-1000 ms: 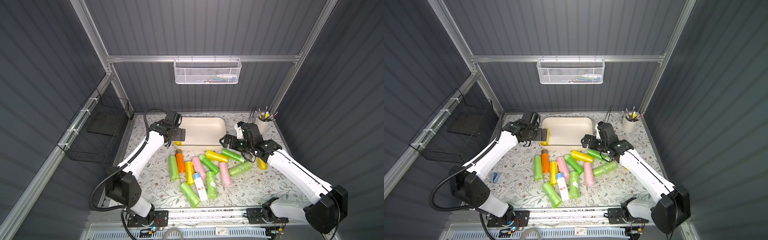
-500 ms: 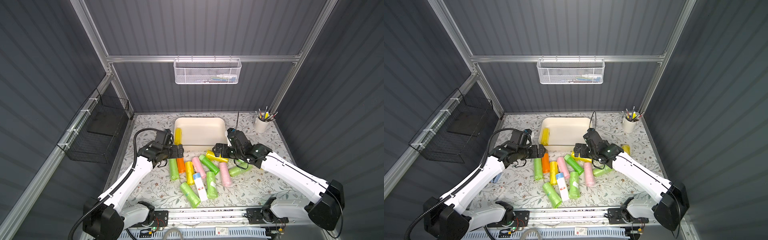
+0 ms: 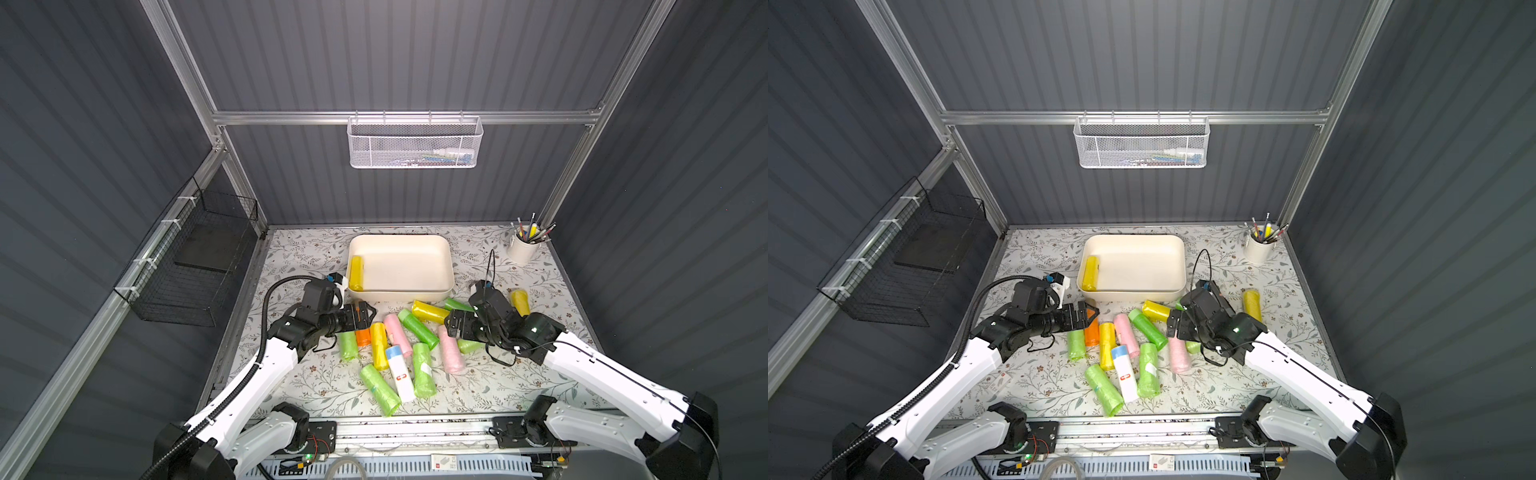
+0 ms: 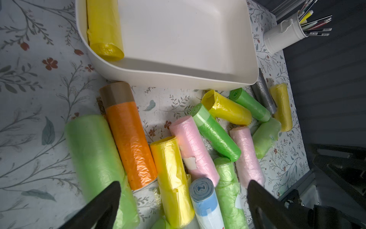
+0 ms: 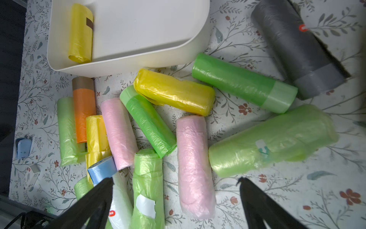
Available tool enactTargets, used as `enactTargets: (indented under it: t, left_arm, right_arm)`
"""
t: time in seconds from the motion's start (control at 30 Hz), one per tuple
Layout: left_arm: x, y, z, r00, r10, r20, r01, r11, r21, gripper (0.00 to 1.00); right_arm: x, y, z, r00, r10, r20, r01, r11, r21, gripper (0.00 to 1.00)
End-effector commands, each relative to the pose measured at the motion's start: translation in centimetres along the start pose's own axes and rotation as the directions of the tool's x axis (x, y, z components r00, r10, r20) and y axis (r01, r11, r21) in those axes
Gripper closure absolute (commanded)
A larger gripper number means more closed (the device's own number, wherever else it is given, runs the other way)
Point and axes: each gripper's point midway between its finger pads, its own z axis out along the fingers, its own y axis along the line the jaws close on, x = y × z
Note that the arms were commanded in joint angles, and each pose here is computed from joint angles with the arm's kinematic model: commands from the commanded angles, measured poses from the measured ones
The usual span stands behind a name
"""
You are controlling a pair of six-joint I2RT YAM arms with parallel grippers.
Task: Put the roll of trash bags into the storage box
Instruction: Pick up the roll of trash bags from the center of the board.
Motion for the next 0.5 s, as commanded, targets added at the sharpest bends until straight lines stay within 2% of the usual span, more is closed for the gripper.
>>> enactTargets:
  t: [0.0, 0.17, 0.27, 0.33, 0.47]
  left_arm:
    - [0.0, -0.9, 0.0, 1.000, -0.019, 0.006, 0.019, 0.998, 0.057, 0.00]
    - [0.8, -1.2, 0.2, 0.999, -0.036, -0.021, 0.038, 0.995, 0.091, 0.00]
    - [0.9, -1.1, 0.4, 0.998, -0.058, -0.020, 0.060, 0.993, 0.098, 0.00]
    - [1.4, -2.0, 0.6, 0.996, -0.080, -0.046, 0.087, 0.983, 0.160, 0.00]
    - [1.9, -2.6, 1.2, 0.990, -0.113, -0.080, 0.127, 0.970, 0.207, 0.00]
  right_arm:
    - [1.7, -1.7, 0.6, 0.999, 0.018, -0.042, -0.016, 0.998, 0.061, 0.02]
    - [2.9, -2.2, 1.4, 0.996, 0.006, -0.093, 0.002, 0.996, 0.089, 0.06]
    - [3.3, -1.8, 2.0, 0.993, -0.005, -0.120, 0.014, 0.997, 0.074, 0.11]
    - [3.5, -1.4, 2.4, 0.992, -0.006, -0.127, 0.013, 0.998, 0.056, 0.11]
    - [3.8, -0.8, 3.4, 0.989, -0.004, -0.149, 0.011, 0.999, 0.045, 0.11]
